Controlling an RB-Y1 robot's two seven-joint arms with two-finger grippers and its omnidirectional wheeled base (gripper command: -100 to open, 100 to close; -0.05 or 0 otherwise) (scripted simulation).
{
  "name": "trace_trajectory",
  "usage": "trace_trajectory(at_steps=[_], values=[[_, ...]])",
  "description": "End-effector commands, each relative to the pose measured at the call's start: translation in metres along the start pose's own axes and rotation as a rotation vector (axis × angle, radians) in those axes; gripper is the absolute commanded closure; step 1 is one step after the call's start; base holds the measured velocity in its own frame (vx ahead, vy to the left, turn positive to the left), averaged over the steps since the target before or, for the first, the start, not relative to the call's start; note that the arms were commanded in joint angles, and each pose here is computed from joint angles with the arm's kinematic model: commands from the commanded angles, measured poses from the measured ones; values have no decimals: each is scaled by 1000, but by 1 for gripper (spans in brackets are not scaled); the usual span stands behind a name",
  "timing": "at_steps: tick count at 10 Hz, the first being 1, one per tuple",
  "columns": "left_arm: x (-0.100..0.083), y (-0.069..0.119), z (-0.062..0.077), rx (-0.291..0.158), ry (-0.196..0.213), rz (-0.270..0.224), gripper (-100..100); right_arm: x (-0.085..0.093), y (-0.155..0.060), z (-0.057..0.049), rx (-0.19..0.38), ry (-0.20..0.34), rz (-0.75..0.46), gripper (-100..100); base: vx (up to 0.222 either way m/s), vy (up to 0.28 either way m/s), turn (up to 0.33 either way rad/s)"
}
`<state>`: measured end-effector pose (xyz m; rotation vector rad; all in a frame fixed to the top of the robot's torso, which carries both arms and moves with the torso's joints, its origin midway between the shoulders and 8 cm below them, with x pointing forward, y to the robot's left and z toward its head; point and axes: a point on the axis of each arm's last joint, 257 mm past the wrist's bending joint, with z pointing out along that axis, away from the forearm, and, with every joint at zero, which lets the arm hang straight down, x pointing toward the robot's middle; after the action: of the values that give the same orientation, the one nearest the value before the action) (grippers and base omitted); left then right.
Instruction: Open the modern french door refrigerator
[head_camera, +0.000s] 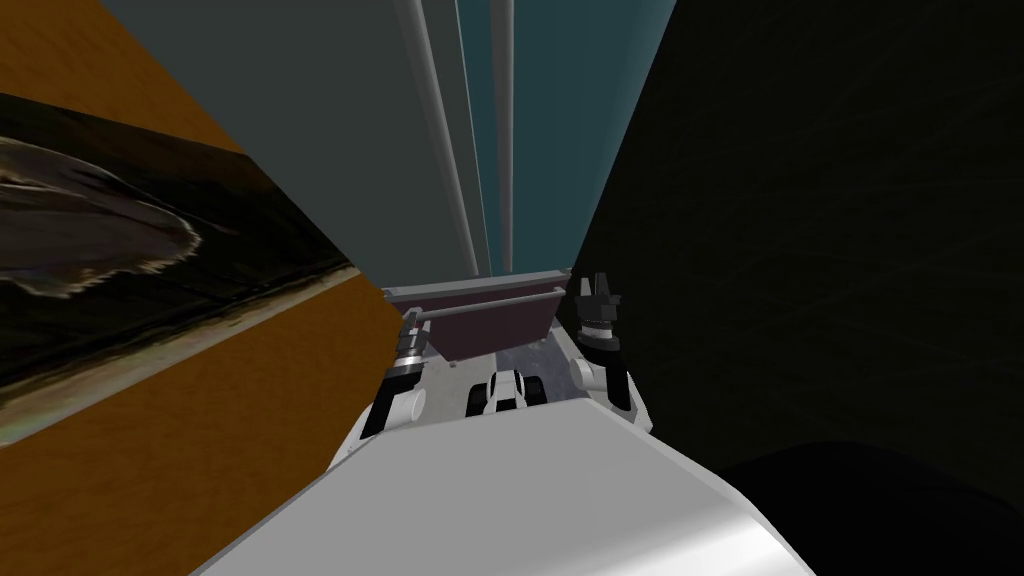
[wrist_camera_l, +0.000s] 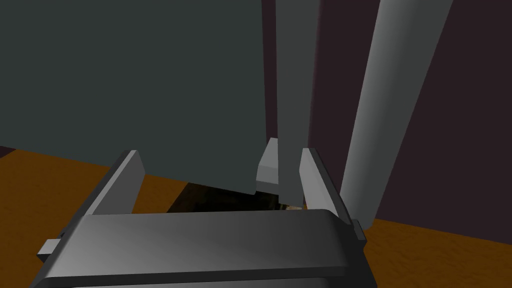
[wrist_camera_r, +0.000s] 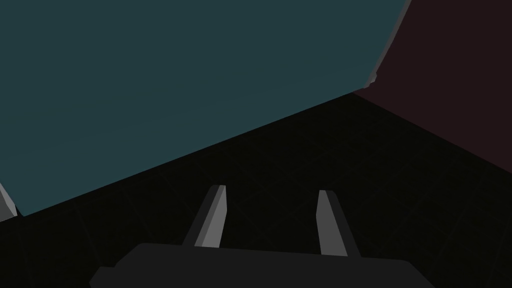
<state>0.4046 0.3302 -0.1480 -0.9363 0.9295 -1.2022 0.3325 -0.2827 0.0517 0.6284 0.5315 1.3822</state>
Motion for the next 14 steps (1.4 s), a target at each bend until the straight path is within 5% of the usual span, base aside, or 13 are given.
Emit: trace_trajectory(at_steps=[1, 14], values=[[2, 20, 0, -26, 0, -3, -100, 0, 0, 0, 0, 0, 0, 0, 36, 14, -13], [17, 100, -7, -126, -5, -37, -100, 0, 0, 0, 0, 0, 0, 0, 33, 11, -10]])
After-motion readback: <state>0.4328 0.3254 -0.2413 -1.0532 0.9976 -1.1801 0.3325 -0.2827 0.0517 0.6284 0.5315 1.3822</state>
